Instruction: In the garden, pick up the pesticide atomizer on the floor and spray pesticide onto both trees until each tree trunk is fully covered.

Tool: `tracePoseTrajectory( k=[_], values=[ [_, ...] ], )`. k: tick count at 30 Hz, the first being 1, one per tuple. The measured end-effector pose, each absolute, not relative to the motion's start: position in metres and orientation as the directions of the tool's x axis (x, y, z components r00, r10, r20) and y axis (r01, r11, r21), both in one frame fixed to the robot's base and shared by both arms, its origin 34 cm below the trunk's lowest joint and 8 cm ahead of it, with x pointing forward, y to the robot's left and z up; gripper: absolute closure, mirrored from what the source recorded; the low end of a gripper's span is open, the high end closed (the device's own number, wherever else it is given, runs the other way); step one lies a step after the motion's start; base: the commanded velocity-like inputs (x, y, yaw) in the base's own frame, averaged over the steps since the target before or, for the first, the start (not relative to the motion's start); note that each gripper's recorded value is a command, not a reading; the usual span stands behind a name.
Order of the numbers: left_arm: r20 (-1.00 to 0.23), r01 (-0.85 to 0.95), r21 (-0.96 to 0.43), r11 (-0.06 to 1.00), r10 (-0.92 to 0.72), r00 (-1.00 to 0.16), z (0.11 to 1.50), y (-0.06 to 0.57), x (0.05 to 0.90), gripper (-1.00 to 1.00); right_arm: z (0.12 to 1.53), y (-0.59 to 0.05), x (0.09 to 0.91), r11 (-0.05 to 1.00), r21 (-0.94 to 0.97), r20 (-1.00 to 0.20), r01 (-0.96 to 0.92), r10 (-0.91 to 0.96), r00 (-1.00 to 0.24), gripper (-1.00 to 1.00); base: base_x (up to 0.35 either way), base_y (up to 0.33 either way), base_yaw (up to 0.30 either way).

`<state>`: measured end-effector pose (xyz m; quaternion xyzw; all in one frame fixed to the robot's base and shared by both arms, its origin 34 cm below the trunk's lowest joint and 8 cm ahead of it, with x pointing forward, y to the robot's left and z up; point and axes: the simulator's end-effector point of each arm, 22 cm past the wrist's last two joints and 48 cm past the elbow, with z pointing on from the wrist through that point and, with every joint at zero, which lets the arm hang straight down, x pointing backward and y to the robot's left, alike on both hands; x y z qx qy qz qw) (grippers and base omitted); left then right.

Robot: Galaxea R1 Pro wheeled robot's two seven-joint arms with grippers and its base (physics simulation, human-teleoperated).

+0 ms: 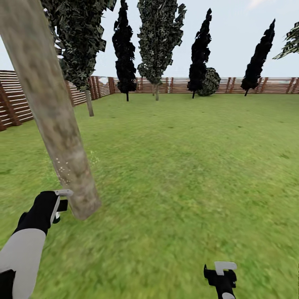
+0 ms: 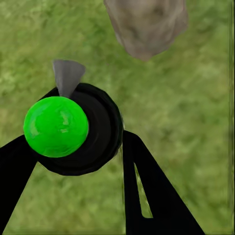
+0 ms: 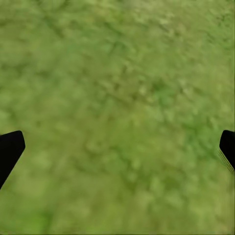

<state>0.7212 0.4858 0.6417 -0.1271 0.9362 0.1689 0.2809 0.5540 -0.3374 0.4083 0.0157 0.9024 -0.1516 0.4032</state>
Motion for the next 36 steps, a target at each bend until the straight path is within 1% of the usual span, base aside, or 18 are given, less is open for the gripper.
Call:
tracePoseTrajectory(
  k=[14,18,30,36],
  values=[
    [-0.568,-0.333,0.247,0.91,-0.143,-0.811,0.642,0.486,0.721,1.0,0.408,-0.337,0.554,0.953,-0.261,-0.732,0.151,-0.093,-0.674,-1.0,0.14,-0.263,0.006],
    [-0.569,-0.333,0.246,0.91,-0.142,-0.81,0.642,0.486,0.721,1.0,0.408,-0.337,0.554,0.954,-0.261,-0.732,0.151,-0.093,-0.675,-1.0,0.14,-0.263,0.188],
    [-0.571,-0.356,0.271,0.894,-0.149,-0.808,0.645,0.497,0.717,1.0,0.408,-0.337,0.554,0.954,-0.261,-0.732,0.151,-0.093,-0.675,-1.0,0.143,-0.262,0.272],
    [-0.57,-0.357,0.259,0.898,-0.156,-0.807,0.642,0.492,0.718,1.0,0.409,-0.34,0.554,0.952,-0.264,-0.732,0.152,-0.096,-0.674,-1.0,0.28,-0.142,0.014]
  ],
)
